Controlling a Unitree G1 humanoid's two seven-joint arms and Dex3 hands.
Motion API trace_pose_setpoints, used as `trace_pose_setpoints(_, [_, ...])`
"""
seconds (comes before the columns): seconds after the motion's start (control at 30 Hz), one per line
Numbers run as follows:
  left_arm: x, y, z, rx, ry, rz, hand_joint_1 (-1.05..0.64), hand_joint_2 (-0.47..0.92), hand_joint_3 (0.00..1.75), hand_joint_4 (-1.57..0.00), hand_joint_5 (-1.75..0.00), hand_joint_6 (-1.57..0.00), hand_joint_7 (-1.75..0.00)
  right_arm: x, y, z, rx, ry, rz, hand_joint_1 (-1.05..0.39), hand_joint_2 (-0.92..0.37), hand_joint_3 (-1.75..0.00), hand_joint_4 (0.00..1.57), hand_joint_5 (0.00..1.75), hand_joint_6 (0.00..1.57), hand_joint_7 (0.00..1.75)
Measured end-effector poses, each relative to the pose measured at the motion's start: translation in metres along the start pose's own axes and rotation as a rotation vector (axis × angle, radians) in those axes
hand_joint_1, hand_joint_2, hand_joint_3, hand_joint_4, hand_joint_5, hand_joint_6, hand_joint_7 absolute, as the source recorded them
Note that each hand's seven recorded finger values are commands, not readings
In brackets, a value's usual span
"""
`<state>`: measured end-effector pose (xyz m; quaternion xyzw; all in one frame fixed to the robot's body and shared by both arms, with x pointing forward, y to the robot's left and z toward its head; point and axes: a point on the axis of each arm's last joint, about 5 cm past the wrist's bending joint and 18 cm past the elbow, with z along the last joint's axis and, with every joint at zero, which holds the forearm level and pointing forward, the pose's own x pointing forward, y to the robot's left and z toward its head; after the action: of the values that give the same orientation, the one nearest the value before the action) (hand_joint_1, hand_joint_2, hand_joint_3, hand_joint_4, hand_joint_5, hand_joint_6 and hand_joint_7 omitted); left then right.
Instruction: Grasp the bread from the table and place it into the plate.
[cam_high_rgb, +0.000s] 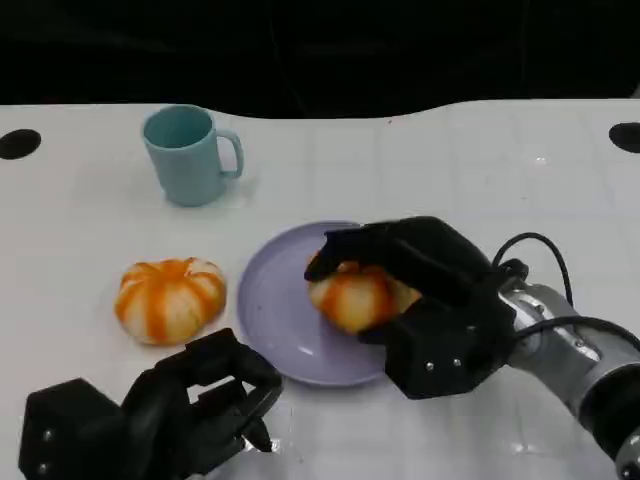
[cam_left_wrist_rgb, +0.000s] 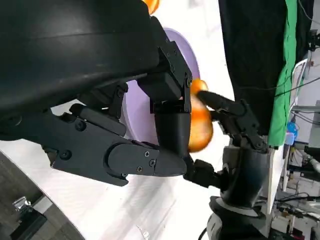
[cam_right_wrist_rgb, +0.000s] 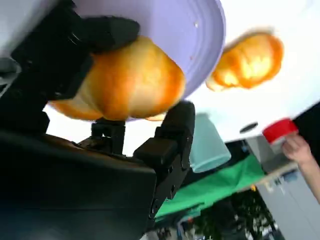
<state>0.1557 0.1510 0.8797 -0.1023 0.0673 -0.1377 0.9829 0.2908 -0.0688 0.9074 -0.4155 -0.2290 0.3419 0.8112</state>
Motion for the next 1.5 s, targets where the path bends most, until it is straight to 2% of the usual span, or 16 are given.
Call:
trace_pose_setpoints(0.13, [0.000,0.000,0.000,0.003,0.001,0.007,-0.50,0.92,0.28,-0.74,-1.75,-0.75,-1.38,-0.001,-0.0060,0.001,-0.025,-0.020,0.018,-0.58,-0.92,-0.18,0.18,0.29,0.32,0.00])
trace_pose_setpoints(0.3, [0.000,-0.001,0.000,0.003,0.000,0.009,-0.49,0.91,0.28,-0.75,-1.75,-0.76,-1.39,-0.004,-0.0133,0.004,-0.036,-0.050,0.058,-0.65,-0.92,-0.21,0.09,0.26,0.22,0.00])
trace_pose_setpoints(0.5, [0.000,-0.002,0.002,0.005,-0.003,0.009,-0.49,0.90,0.30,-0.76,-1.75,-0.76,-1.39,-0.014,-0.0197,0.008,-0.009,-0.063,0.084,-0.69,-0.92,-0.23,0.04,0.27,0.18,0.00])
trace_pose_setpoints(0.7, [0.000,-0.002,0.001,0.002,0.007,0.012,-0.49,0.90,0.31,-0.76,-1.75,-0.74,-1.41,-0.023,-0.0260,0.013,0.020,-0.075,0.082,-0.67,-0.92,-0.23,0.06,0.31,0.20,0.01])
trace_pose_setpoints(0.87, [0.000,0.000,0.001,0.004,0.005,0.019,-0.51,0.89,0.32,-0.77,-1.75,-0.74,-1.42,-0.036,-0.0326,0.012,0.041,-0.082,0.033,-0.63,-0.92,-0.24,0.15,0.38,0.29,0.05])
trace_pose_setpoints(1.0, [0.000,0.001,0.001,0.002,0.003,0.021,-0.49,0.90,0.33,-0.76,-1.75,-0.74,-1.42,-0.051,-0.0370,0.008,0.048,-0.063,-0.012,-0.60,-0.92,-0.23,0.21,0.44,0.34,0.07])
trace_pose_setpoints(1.17, [0.002,0.000,0.002,0.003,-0.002,0.018,-0.50,0.89,0.33,-0.75,-1.75,-0.74,-1.41,-0.076,-0.0432,0.001,0.050,-0.034,-0.062,-0.44,-0.92,-0.12,0.34,0.54,0.49,0.12])
trace_pose_setpoints(1.37, [0.002,0.000,0.002,0.002,-0.003,0.015,-0.51,0.89,0.33,-0.75,-1.75,-0.74,-1.39,-0.103,-0.0384,-0.006,0.088,-0.040,-0.117,-0.22,-0.92,-0.06,0.57,0.67,0.73,0.18])
trace_pose_setpoints(1.43, [0.002,0.000,0.002,0.001,-0.001,0.016,-0.50,0.89,0.33,-0.75,-1.75,-0.75,-1.39,-0.112,-0.0376,-0.007,0.088,-0.030,-0.128,-0.18,-0.92,-0.07,0.63,0.77,0.81,0.19])
trace_pose_setpoints(1.47, [0.002,0.000,0.002,0.000,0.000,0.016,-0.50,0.89,0.33,-0.74,-1.75,-0.75,-1.39,-0.115,-0.0379,-0.007,0.086,-0.027,-0.131,-0.15,-0.91,-0.08,0.65,0.93,0.87,0.21])
trace_pose_setpoints(1.5, [0.002,0.000,0.002,0.000,0.000,0.015,-0.50,0.89,0.33,-0.74,-1.75,-0.75,-1.39,-0.118,-0.0381,-0.007,0.084,-0.023,-0.134,-0.13,-0.90,-0.09,0.67,1.02,0.91,0.22])
